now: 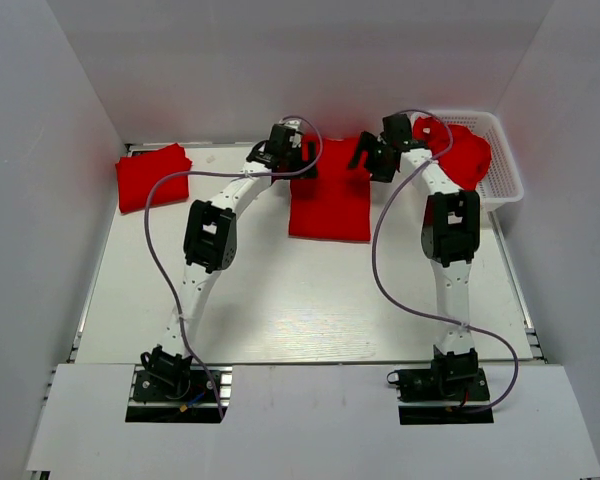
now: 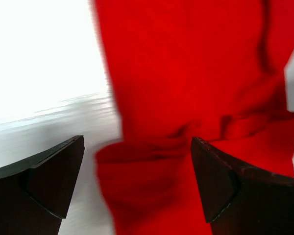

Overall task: Fold and stack the t-shirts
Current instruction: Fold the folded rectangular tshirt in 1/3 of the way, then grab one side of the 2/3 rectangular tshirt with both arms

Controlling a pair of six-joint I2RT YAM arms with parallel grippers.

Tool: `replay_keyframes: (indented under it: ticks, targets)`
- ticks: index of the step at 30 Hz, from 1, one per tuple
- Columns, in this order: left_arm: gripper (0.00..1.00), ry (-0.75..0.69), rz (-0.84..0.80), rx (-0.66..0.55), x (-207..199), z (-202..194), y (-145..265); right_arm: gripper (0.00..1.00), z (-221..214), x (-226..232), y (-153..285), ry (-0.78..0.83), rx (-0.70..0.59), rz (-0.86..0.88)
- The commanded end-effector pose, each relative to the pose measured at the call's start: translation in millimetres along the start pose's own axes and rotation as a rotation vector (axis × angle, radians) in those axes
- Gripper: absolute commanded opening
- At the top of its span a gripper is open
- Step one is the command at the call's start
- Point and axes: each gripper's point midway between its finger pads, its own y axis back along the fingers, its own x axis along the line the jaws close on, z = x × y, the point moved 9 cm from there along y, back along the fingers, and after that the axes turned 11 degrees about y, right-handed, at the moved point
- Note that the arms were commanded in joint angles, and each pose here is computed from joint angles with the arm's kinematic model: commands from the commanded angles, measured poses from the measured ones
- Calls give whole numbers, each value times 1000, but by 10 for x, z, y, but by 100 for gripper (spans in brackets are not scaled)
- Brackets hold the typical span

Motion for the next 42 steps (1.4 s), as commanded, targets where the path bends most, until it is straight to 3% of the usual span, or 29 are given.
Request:
replay_keyframes:
  ticks: [1,4,5,6,8,13,14,16,17,20,22,31,33,39,40,42]
  targets:
    - [100,80,-42,-210,-92,743,506,90,505,176,263,-42,-125,124]
    - [100,92,-75,-258,-120,849,723,90,700,310,618,-16,-235,130]
    - [100,79,-91,-287,-190,949,874,90,536,258,535,-21,-201,117]
    - [100,69,-95,-268,-200,937,916,90,611,355,811,-4,-247,135]
    - [100,47,-86,-205,-184,862,980,90,446,323,897,18,-216,137]
    - [100,-36,-44,-9,-147,365,1125,90,-34,312,1126,115,-121,114]
    - [100,-41,-10,53,-36,180,1105,90,-369,200,1007,105,-41,78]
    - [100,-54,18,104,-68,-28,1219,90,-452,240,1182,128,-81,87]
    - [100,-49,60,156,63,-229,1200,90,-760,129,1082,110,-20,64]
    - [100,-42,98,239,117,-596,1293,90,-1011,78,1154,100,-18,41]
    - [100,-60,49,273,67,-848,1280,90,-1271,20,1128,80,33,34]
    - [100,-82,37,318,100,-1198,1130,90,-1453,-40,866,50,106,85]
    - [100,-80,33,333,112,-1232,1105,86,-1490,-57,788,43,127,85]
    - [82,-85,17,352,176,-1355,1054,68,-1542,-101,692,32,148,82]
    - [79,-85,17,352,189,-1374,1048,56,-1550,-120,677,30,152,77]
    - [63,-82,2,361,176,-1381,1052,45,-1566,-126,636,23,166,74]
